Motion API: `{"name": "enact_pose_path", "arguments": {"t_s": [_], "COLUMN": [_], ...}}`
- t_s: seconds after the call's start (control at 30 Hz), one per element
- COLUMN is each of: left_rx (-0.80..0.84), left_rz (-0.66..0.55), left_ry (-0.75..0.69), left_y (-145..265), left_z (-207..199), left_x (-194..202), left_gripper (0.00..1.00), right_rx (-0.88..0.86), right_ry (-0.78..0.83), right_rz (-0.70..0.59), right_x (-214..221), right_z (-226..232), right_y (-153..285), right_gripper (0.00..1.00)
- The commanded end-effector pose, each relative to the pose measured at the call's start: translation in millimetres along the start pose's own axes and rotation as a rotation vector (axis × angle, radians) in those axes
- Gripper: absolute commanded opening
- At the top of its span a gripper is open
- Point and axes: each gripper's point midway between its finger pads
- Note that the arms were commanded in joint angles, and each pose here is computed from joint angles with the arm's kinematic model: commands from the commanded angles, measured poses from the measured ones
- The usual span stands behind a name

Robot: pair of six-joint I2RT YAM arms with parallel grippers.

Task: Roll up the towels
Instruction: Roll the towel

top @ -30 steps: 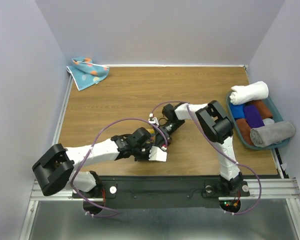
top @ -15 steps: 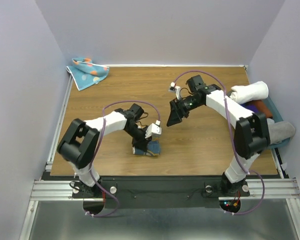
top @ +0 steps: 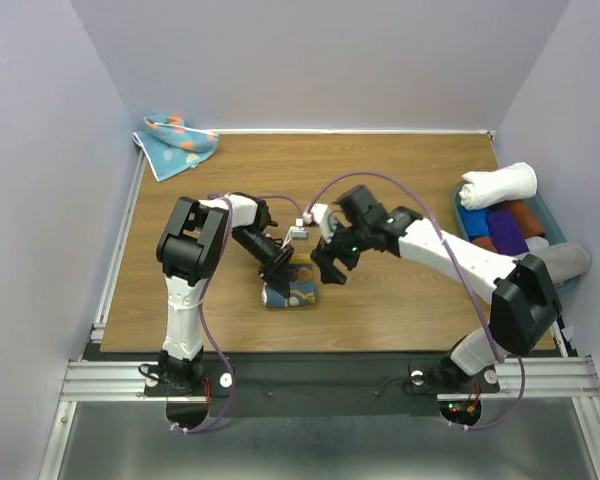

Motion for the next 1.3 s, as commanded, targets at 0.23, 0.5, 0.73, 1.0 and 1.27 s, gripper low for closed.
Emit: {"name": "enact_pose_path", "arguments": {"t_s": [0.23, 0.5, 0.73, 1.0, 1.27], "left_rx": [-0.023, -0.028, -0.048, -0.137, -0.361], "left_rz": [0.159, 0.167, 0.153, 0.117, -0.004], "left_ry": [0.054, 0.058, 0.025, -0.059, -0.165], "left_y": [7.1, 8.3, 13.9, 43.1, 121.8], "left_z": [29.6, 37.4, 40.6, 36.2, 32.2], "left_x": [33.9, 35.7, 27.1, 8.0, -30.9], "left_gripper": [0.10, 0.14, 0.20, 0.56, 0.90], "right_rx": [0.153, 0.083, 0.033, -0.063, -0.178], "right_ry": [0.347, 0.457, 0.433, 0.310, 0.092], "right_rz": [-0.032, 0.015, 0.123, 0.212, 0.295], "right_x": [-28.8, -5.5, 30.7, 68.1, 94.7], "right_z": [26.9, 51.0, 46.4, 59.7, 67.8], "right_y": [-66.8, -103.0, -131.3, -130.5, -103.0], "right_gripper": [0.88, 0.88, 0.45, 0.00, 0.01]}}
Point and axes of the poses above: each gripper's point midway between its finger pads, its own y axis back along the fingers, its own z axis along the line the jaws close on, x = y × z, and after that the axes turned 5 degrees about -y, right-handed
